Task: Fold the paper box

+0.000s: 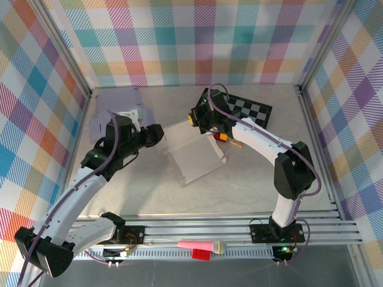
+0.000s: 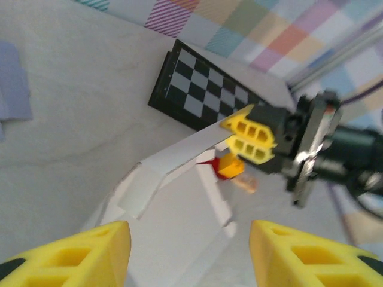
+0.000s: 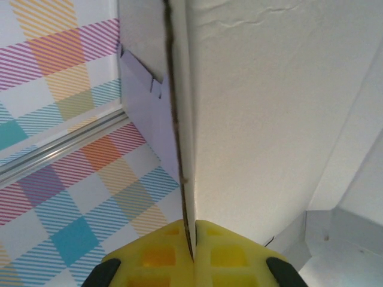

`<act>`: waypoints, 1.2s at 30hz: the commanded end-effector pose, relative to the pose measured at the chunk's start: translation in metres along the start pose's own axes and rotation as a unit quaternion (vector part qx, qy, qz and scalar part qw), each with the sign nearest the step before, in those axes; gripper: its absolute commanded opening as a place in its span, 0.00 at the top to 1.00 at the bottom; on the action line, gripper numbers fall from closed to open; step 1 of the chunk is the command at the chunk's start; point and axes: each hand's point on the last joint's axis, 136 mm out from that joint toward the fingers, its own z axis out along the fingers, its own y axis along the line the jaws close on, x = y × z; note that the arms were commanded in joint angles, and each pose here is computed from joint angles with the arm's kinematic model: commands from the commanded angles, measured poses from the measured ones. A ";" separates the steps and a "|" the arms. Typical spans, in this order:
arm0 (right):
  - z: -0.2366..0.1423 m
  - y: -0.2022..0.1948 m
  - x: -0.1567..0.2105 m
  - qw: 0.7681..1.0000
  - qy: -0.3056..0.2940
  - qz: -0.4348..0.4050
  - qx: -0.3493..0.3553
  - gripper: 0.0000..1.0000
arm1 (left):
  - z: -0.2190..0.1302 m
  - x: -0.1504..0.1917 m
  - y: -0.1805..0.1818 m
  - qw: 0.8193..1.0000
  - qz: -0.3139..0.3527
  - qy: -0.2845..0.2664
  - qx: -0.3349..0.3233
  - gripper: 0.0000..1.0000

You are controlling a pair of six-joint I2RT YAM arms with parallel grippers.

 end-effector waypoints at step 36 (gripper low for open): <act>-0.016 0.002 0.010 0.998 -0.019 0.051 -0.025 1.00 | 0.037 -0.022 0.033 0.964 -0.242 0.058 -0.089 0.51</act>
